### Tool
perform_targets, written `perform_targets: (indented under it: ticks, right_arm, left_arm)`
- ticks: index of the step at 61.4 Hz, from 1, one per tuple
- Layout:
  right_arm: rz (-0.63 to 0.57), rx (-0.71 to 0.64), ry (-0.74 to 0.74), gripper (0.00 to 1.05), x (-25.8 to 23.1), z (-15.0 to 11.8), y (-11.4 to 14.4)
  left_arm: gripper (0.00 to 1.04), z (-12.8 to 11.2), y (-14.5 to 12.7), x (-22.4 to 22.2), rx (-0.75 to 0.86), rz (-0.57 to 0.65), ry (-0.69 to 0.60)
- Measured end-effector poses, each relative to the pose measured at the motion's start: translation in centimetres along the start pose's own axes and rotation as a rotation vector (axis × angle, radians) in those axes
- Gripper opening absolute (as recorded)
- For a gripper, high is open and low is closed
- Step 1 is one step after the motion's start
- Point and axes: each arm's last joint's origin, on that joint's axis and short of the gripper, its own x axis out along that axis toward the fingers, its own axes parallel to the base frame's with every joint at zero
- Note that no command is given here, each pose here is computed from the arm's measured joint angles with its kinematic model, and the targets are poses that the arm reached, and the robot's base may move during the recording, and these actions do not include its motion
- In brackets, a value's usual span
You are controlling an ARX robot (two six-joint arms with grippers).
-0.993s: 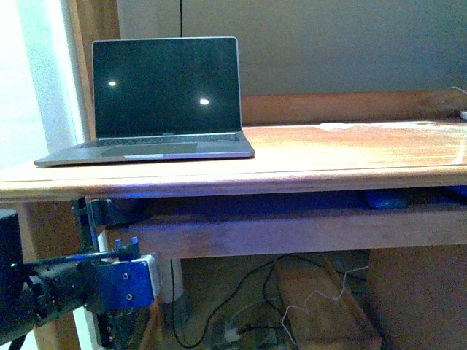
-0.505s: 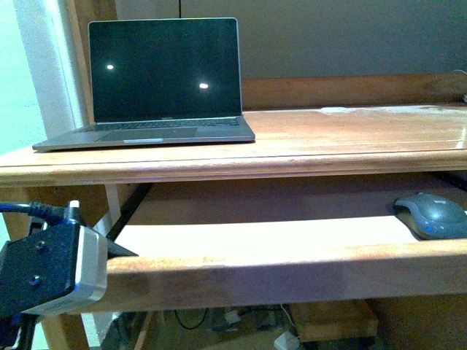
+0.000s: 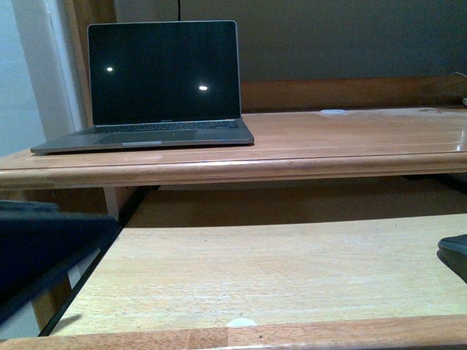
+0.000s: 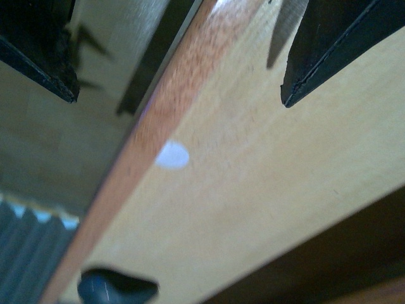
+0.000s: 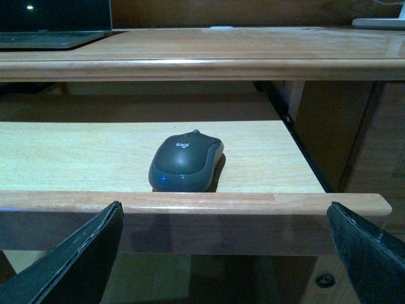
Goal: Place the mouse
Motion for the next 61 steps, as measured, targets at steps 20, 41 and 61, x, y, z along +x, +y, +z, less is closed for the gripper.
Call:
perform_targets:
  ticks: [20, 41, 61]
  right_arm:
    - [-0.091, 0.072, 0.037, 0.97, 2.5, 3.0, 0.3]
    - [0.058, -0.122, 0.262, 0.97, 13.2, 6.2, 4.4]
    - [-0.009, -0.215, 0.397, 0.97, 15.9, 6.9, 4.0]
  left_arm:
    - [0.54, -2.3, -1.0, -4.7, 0.068, 0.768, -0.24]
    - [0.03, -5.4, -1.0, -7.0, 0.09, 0.777, -0.231]
    - [0.03, -6.7, -0.8, -8.5, 0.091, 0.777, -0.23]
